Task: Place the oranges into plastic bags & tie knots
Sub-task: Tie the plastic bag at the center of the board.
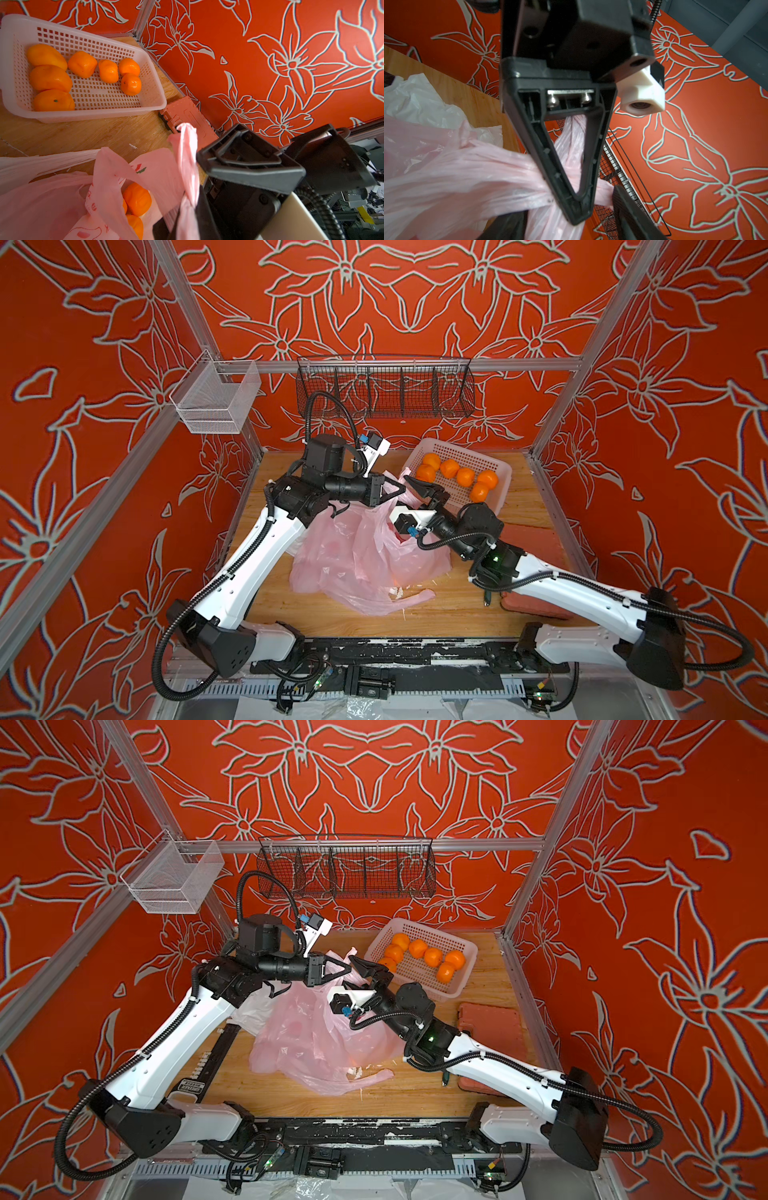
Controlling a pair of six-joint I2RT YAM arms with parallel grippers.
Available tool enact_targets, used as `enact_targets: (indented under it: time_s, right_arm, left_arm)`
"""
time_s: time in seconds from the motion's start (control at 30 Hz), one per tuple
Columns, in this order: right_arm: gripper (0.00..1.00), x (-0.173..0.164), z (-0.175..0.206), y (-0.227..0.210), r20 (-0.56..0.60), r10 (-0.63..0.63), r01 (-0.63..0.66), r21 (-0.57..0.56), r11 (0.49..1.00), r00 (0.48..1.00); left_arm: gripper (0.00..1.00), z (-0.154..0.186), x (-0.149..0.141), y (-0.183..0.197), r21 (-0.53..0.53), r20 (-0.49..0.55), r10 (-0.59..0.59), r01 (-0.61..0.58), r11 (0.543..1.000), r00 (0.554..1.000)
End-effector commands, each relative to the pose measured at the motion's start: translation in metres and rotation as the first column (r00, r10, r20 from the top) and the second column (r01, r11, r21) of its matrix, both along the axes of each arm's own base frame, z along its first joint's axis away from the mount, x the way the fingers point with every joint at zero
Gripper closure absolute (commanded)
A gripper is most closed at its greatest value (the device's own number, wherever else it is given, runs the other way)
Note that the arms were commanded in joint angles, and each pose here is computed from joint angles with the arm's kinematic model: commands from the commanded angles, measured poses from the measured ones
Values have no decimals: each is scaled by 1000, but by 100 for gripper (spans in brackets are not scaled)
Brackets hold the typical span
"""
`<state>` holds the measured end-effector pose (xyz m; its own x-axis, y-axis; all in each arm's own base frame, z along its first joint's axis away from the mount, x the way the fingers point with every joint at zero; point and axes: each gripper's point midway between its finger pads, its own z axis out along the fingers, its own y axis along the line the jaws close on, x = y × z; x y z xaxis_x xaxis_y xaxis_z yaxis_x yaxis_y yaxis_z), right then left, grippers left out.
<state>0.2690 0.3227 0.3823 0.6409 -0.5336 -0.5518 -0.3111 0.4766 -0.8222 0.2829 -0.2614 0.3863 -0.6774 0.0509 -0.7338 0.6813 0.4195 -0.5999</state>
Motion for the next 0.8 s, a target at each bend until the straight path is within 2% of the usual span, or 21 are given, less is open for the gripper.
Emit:
enact_targets:
  time_s: [0.0,0.13,0.27,0.43,0.77]
  right_arm:
    - [38,-6,19,2,20,26,-27,46,999,999]
    - [44,-6,19,3,10,33,-34,57,998,999]
    - [53,-8,19,5,-7,53,-53,58,997,999]
    - [61,-12,18,7,-27,80,-78,59,995,996]
    - [89,-17,16,3,-63,98,-92,89,992,993]
  left_arm:
    - [100,7,-14,1,-17,23,-50,50,999,998]
    - [99,8,-18,1,-16,30,-69,70,997,997]
    - [88,6,-19,3,-3,34,-70,70,998,997]
    - [87,3,-19,4,11,32,-65,65,998,997]
    - [77,-3,-16,9,43,34,-31,30,999,999]
